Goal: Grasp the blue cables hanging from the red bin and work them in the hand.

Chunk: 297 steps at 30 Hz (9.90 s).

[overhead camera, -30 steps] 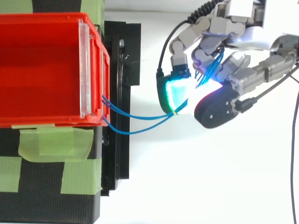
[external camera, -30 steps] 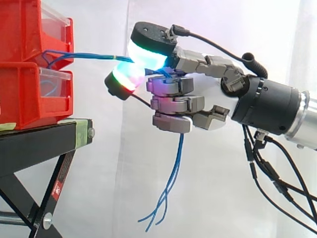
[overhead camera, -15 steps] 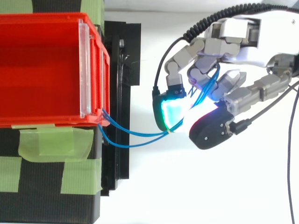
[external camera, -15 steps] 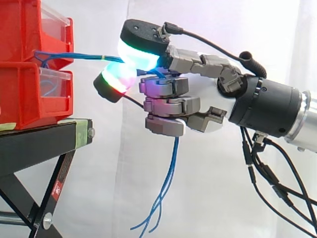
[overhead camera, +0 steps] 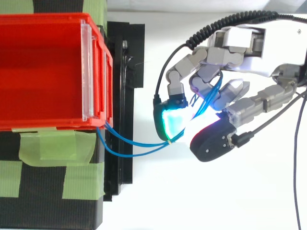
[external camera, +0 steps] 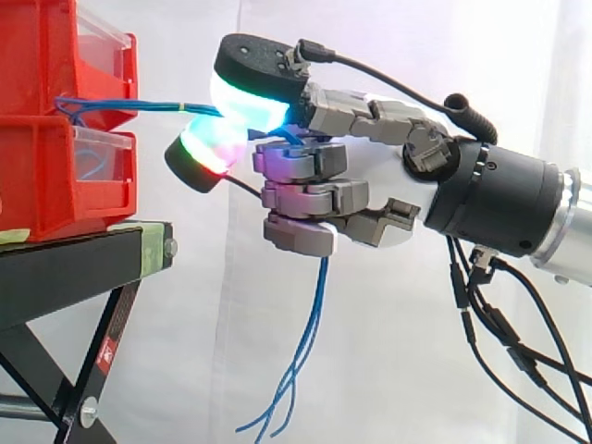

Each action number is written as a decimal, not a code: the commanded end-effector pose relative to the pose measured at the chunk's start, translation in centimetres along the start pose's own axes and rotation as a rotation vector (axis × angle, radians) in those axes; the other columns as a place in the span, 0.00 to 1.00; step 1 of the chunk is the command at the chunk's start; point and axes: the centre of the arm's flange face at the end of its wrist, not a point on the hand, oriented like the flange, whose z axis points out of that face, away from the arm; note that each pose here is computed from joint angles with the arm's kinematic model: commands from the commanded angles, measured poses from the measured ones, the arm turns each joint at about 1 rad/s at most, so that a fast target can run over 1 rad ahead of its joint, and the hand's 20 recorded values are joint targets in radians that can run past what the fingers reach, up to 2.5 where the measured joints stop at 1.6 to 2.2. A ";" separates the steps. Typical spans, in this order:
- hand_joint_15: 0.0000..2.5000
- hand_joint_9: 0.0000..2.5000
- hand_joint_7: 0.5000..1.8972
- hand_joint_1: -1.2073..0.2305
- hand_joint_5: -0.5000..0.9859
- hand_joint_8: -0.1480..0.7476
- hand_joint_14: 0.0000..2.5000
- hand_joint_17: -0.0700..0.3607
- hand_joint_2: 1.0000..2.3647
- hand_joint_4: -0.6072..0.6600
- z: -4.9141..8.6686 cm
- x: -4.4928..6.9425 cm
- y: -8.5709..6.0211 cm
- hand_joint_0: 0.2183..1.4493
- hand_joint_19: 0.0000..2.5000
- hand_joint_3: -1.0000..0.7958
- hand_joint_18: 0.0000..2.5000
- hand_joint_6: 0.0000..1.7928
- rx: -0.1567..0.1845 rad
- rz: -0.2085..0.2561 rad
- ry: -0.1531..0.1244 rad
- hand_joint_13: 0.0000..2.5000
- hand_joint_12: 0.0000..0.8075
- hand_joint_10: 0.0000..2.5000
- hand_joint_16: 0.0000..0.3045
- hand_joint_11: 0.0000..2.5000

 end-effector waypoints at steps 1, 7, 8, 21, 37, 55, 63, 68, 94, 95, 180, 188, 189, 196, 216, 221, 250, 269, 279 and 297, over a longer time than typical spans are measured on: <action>0.48 0.31 0.38 0.39 0.35 0.52 1.00 0.41 0.16 0.64 0.0 0.1 0.0 0.70 0.56 0.77 0.48 0.50 -0.001 -0.013 0.002 0.40 0.48 1.00 0.16 0.74; 0.48 0.31 0.39 0.39 0.35 0.52 1.00 0.41 0.14 0.64 0.1 0.6 0.1 0.71 0.56 0.78 0.48 0.50 -0.007 -0.042 0.010 0.40 0.48 1.00 0.16 0.73; 0.48 0.31 0.39 0.38 0.35 0.52 1.00 0.41 0.14 0.64 0.2 0.7 0.2 0.71 0.56 0.78 0.48 0.50 -0.006 -0.046 0.010 0.40 0.48 1.00 0.16 0.73; 0.49 0.31 0.39 0.37 0.35 0.52 1.00 0.42 0.09 0.64 0.3 1.3 0.4 0.72 0.56 0.78 0.48 0.51 -0.030 -0.109 0.041 0.40 0.48 1.00 0.16 0.74; 0.48 0.30 0.38 0.37 0.34 0.52 1.00 0.41 0.02 0.64 1.7 1.0 1.4 0.75 0.58 0.78 0.48 0.51 -0.054 -0.133 0.082 0.39 0.48 1.00 0.16 0.73; 0.49 0.30 0.39 0.37 0.35 0.52 1.00 0.41 0.00 0.63 3.6 0.6 2.7 0.76 0.57 0.77 0.47 0.51 -0.061 -0.180 0.143 0.39 0.48 1.00 0.15 0.75; 0.49 0.28 0.39 0.35 0.34 0.52 1.00 0.40 0.02 0.63 3.5 0.4 2.6 0.76 0.61 0.56 0.46 0.50 -0.050 -0.185 0.150 0.37 0.48 1.00 0.15 0.74; 0.48 0.28 0.39 0.40 0.36 0.51 1.00 0.39 0.02 0.64 3.6 0.5 2.7 0.74 0.60 0.61 0.46 0.49 -0.062 -0.186 0.156 0.37 0.47 1.00 0.14 0.72; 0.50 0.30 0.54 0.49 0.48 0.54 1.00 0.40 0.01 0.67 4.2 -0.3 3.2 0.58 0.73 0.18 0.56 0.18 -0.085 -0.193 0.158 0.39 0.47 1.00 0.15 0.74; 0.51 0.30 0.54 0.49 0.47 0.54 1.00 0.40 0.01 0.68 4.2 -0.3 3.2 0.58 0.72 0.17 0.56 0.19 -0.085 -0.193 0.158 0.40 0.48 1.00 0.15 0.73; 0.56 0.16 0.52 0.36 0.47 0.56 1.00 0.40 0.01 0.67 5.0 -1.0 3.8 0.76 0.50 0.63 0.40 0.00 -0.092 -0.217 0.174 0.27 0.51 1.00 0.15 0.69; 0.55 0.14 0.55 0.38 0.49 0.57 1.00 0.38 0.01 0.68 4.7 -1.0 3.1 0.79 0.44 0.64 0.37 0.00 -0.077 -0.215 0.178 0.25 0.50 1.00 0.14 0.68; 0.56 0.14 0.56 0.38 0.49 0.56 1.00 0.38 0.01 0.68 4.8 -1.0 3.2 0.79 0.44 0.64 0.37 0.00 -0.079 -0.216 0.178 0.25 0.50 1.00 0.14 0.68; 0.58 0.14 0.56 0.38 0.50 0.56 1.00 0.39 0.01 0.67 4.7 -0.9 3.1 0.80 0.43 0.64 0.36 0.00 -0.077 -0.214 0.182 0.25 0.51 1.00 0.14 0.70; 0.59 0.12 0.54 0.41 0.47 0.57 1.00 0.37 0.02 0.68 4.8 -0.9 3.2 0.67 0.64 0.29 0.48 0.00 -0.077 -0.214 0.182 0.24 0.50 1.00 0.13 0.69; 0.57 0.13 0.54 0.40 0.48 0.57 1.00 0.37 0.02 0.68 4.7 -0.9 3.1 0.76 0.48 0.51 0.39 0.00 -0.072 -0.213 0.183 0.23 0.49 1.00 0.13 0.67; 0.60 0.18 0.54 0.44 0.49 0.57 1.00 0.38 0.01 0.70 3.0 0.3 1.9 0.64 0.64 0.20 0.53 0.00 0.112 0.042 0.243 0.29 0.49 1.00 0.14 0.69; 0.59 0.21 0.55 0.44 0.52 0.57 1.00 0.38 0.02 0.70 3.1 0.7 2.5 0.71 0.54 0.31 0.51 0.00 0.118 0.105 0.257 0.31 0.49 1.00 0.14 0.71; 0.58 0.21 0.56 0.43 0.53 0.56 1.00 0.39 0.02 0.69 2.9 1.0 2.4 0.75 0.43 0.51 0.44 0.00 0.146 0.182 0.253 0.30 0.49 1.00 0.14 0.71; 0.59 0.20 0.54 0.41 0.52 0.56 1.00 0.40 0.01 0.68 2.8 1.1 2.2 0.75 0.40 0.73 0.42 0.00 0.169 0.211 0.245 0.30 0.51 1.00 0.15 0.71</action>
